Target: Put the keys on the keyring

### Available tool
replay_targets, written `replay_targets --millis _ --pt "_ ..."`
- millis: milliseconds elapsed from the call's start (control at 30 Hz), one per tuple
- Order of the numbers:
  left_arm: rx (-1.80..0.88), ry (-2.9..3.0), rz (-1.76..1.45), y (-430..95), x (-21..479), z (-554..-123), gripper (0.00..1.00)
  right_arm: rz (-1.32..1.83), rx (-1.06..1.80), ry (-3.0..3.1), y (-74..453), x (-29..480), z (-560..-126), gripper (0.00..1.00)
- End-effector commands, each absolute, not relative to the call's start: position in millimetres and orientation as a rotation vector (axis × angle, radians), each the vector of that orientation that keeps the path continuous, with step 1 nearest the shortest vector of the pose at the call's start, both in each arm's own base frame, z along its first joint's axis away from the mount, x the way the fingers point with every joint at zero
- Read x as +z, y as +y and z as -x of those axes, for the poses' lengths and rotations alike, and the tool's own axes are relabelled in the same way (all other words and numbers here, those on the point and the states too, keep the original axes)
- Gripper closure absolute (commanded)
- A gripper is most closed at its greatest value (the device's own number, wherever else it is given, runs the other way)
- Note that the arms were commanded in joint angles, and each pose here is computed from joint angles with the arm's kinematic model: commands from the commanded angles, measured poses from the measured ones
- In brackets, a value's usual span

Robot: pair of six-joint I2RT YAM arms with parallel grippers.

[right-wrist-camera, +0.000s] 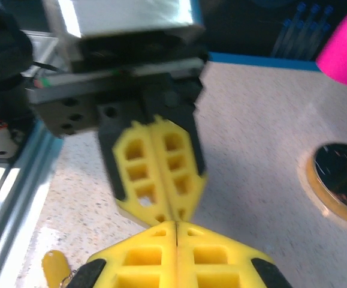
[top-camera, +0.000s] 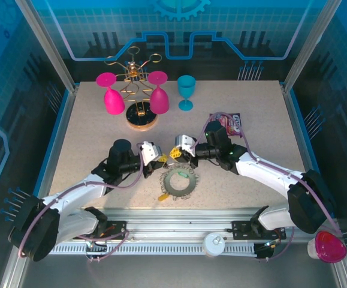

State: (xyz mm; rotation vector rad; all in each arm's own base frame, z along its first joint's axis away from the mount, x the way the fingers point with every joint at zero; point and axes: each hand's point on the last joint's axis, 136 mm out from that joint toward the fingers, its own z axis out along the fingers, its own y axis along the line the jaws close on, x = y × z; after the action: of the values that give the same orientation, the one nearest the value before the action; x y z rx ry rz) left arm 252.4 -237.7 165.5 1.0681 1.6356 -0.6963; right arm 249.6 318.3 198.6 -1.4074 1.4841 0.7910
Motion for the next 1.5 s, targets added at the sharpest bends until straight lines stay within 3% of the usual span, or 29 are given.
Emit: replay_targets --millis 0,100,167,433,833,1467 --pt "-0.65 1.628 -0.951 -229.7 181.9 -262.1 0.81 1.206 0.662 1.742 289.3 193.0 -282.7 0.97" --pt "-0.651 1.667 -0.898 -225.1 187.8 -263.6 0.69 1.02 0.55 2.041 258.1 165.2 -292.2 0.83" --pt "-0.667 1.688 -0.872 -224.1 190.5 -263.5 0.68 0.853 0.508 2.227 237.6 149.1 -289.1 0.77" --pt "-0.677 1.757 -0.748 -223.3 196.5 -273.7 0.67 0.546 0.501 2.775 200.6 83.1 -232.3 0.77" --pt "-0.649 1.763 -0.716 -222.5 199.7 -273.0 0.69 0.98 0.191 2.801 224.6 49.7 -208.0 0.75" --pt "-0.605 1.753 -0.737 -218.8 201.1 -269.1 0.69 1.05 -0.169 2.847 219.9 19.7 -216.2 0.71"
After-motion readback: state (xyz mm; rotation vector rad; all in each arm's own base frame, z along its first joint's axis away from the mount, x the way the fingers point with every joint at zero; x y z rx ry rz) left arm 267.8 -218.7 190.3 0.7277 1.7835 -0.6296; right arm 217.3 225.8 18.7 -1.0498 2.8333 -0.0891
